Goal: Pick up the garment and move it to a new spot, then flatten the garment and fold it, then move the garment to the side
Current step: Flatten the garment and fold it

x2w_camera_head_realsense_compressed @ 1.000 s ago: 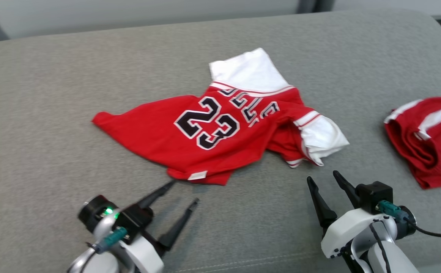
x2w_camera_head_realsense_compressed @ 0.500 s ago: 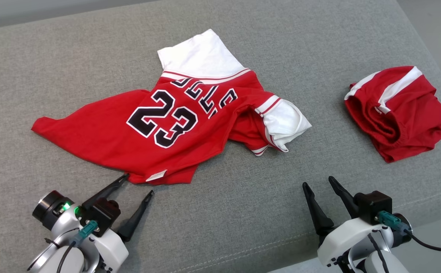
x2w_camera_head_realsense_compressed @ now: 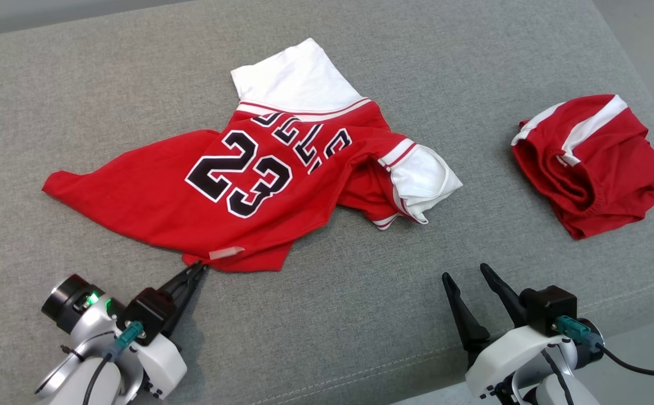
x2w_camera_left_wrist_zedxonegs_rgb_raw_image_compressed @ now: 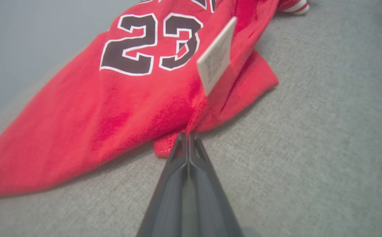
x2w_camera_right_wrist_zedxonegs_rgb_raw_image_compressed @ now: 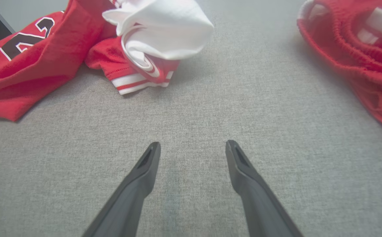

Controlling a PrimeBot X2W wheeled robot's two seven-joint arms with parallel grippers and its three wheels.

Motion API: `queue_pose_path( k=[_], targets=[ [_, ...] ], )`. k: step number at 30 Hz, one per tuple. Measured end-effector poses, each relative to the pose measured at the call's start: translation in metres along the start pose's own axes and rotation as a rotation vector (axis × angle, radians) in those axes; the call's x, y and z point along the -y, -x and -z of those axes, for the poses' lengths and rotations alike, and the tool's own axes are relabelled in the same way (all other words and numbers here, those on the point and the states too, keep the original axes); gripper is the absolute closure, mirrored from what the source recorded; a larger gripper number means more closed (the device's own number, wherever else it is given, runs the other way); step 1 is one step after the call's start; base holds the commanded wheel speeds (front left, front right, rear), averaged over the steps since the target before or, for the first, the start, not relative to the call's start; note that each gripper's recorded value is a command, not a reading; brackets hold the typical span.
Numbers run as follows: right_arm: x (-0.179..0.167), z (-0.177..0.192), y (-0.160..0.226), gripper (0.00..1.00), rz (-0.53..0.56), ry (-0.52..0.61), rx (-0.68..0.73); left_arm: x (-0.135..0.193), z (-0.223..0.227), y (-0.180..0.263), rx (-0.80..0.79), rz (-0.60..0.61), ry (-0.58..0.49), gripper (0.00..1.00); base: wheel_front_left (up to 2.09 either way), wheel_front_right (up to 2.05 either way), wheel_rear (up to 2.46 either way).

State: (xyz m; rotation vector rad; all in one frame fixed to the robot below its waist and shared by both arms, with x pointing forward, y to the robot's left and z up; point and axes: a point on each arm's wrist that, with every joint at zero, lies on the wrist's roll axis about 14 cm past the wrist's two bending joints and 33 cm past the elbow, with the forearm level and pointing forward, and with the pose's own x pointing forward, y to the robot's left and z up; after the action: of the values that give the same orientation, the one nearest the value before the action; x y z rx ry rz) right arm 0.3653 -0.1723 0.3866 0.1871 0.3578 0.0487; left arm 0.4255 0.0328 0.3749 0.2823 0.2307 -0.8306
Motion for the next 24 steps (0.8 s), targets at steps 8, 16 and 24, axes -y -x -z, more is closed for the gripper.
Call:
queue_pose_path(
  k=[8,16,24],
  targets=[
    [-0.012,0.001,-0.006,0.00,-0.035,-0.019,0.005,-0.035,-0.022,0.010,0.059,-0.124,0.009,1.00,0.00,0.00,0.00],
    [-0.045,-0.002,-0.024,0.00,-0.139,-0.024,-0.006,-0.093,-0.056,0.054,0.081,-0.258,-0.214,1.00,0.00,0.00,0.00],
    [-0.087,-0.001,-0.034,0.00,-0.258,-0.018,-0.020,-0.056,0.009,0.099,-0.128,-0.198,-0.216,1.00,0.00,0.00,0.00]
  ],
)
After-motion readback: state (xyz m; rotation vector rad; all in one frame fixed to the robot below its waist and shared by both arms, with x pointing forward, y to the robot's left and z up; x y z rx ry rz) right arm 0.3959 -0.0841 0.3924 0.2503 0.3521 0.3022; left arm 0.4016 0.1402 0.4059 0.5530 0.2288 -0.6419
